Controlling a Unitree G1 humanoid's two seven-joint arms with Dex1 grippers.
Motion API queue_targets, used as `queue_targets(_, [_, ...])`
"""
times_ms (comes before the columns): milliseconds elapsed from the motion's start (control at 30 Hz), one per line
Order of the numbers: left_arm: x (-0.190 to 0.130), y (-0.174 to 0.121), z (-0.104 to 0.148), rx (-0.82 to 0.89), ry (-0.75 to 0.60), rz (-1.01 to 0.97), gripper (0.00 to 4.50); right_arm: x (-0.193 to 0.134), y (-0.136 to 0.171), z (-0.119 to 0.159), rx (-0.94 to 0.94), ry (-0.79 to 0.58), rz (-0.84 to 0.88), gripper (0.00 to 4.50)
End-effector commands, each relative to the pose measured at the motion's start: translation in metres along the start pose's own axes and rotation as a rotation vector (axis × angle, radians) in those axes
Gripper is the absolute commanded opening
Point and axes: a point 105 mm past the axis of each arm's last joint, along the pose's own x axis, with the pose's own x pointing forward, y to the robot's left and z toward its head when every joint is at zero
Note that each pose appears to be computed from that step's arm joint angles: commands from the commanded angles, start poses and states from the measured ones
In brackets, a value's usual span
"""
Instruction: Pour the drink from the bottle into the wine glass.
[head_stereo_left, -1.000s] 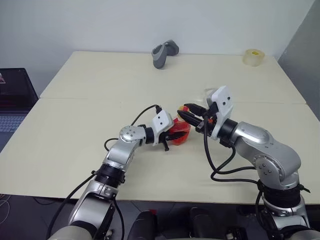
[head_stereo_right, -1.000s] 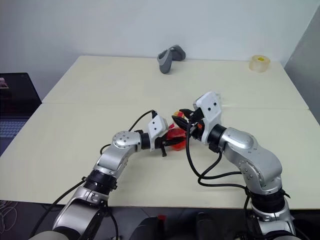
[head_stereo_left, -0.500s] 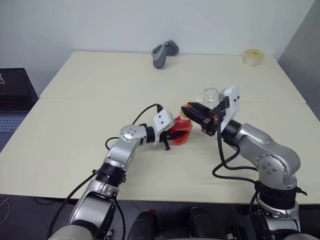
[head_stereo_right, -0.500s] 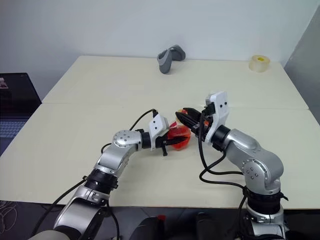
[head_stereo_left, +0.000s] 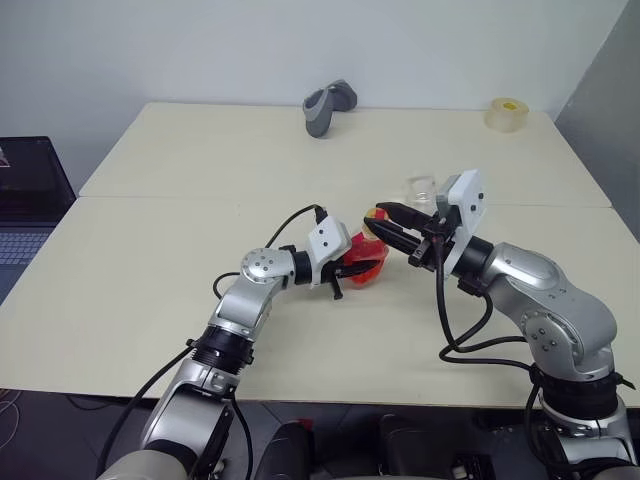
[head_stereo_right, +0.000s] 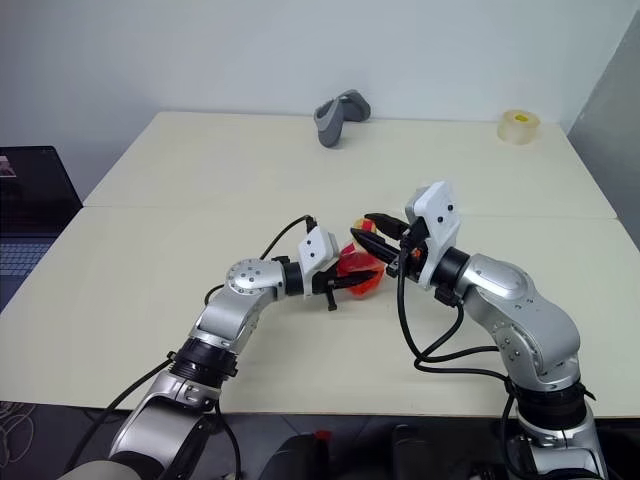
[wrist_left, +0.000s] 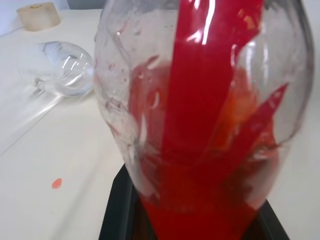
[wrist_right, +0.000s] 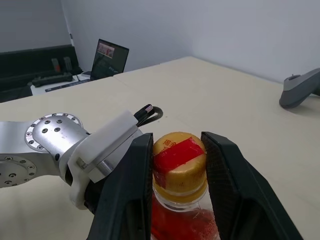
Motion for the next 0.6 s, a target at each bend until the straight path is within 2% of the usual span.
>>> queue_targets(33, [-0.002,0.007,0.012,0.021,-0.032,0.027,0.76,0.001,0.010,0.024,-0.039,-0.108,0.052,1.17])
queue_targets(267, [-0.005,0.007,0.010,0.018,-0.026,0.033,0.75,-0.005,0.008,0.024,0.135,-0.133,0.084,1.17])
queue_targets(600, [-0.006,0.007,0.010,0.018,-0.025,0.037,0.75,-0.017,0.000,0.015,0.085,-0.057,0.068,1.17])
